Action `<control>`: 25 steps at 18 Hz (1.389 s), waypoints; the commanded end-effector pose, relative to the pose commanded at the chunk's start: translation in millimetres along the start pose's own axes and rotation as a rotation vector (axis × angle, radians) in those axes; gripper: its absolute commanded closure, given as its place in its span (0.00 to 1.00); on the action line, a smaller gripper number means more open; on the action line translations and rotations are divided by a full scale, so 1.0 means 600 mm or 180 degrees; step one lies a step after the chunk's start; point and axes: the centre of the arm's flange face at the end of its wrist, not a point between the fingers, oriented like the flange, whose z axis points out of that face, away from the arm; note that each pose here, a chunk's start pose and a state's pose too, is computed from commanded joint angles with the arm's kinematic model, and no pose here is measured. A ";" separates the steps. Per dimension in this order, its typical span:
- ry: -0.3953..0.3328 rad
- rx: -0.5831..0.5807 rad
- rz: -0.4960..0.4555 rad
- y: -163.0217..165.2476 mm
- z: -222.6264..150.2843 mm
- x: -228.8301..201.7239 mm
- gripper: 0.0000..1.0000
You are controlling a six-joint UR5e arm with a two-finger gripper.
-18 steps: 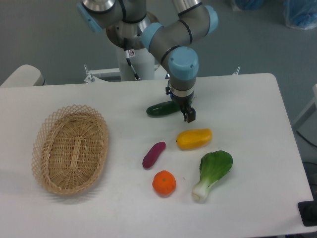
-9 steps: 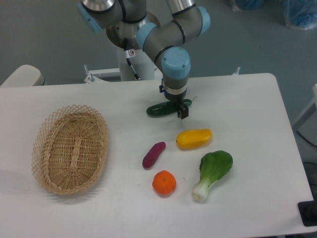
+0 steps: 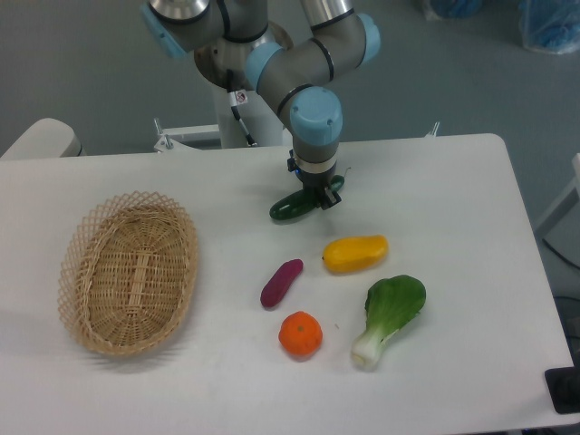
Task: Pick up the cucumber from the table
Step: 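Close the gripper on the green cucumber, then lift the cucumber and carry it toward the bok choy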
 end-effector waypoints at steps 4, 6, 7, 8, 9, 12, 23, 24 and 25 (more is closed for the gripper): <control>-0.0121 -0.0014 0.0006 0.005 -0.036 -0.025 0.85; -0.0136 -0.0019 0.0009 0.008 -0.063 -0.043 0.85; -0.0151 -0.0015 0.0008 0.010 -0.084 -0.058 0.85; -0.0160 -0.0015 0.0007 0.013 -0.109 -0.075 0.85; -0.0142 -0.0015 0.0014 0.015 -0.129 -0.094 0.85; -0.0229 -0.0012 0.0000 0.021 -0.180 -0.158 0.85; -0.0595 0.0057 -0.0180 -0.009 -0.244 -0.392 0.94; -0.0595 0.0082 -0.0173 -0.012 -0.248 -0.408 0.93; -0.0604 0.0135 -0.0164 -0.016 -0.248 -0.424 0.93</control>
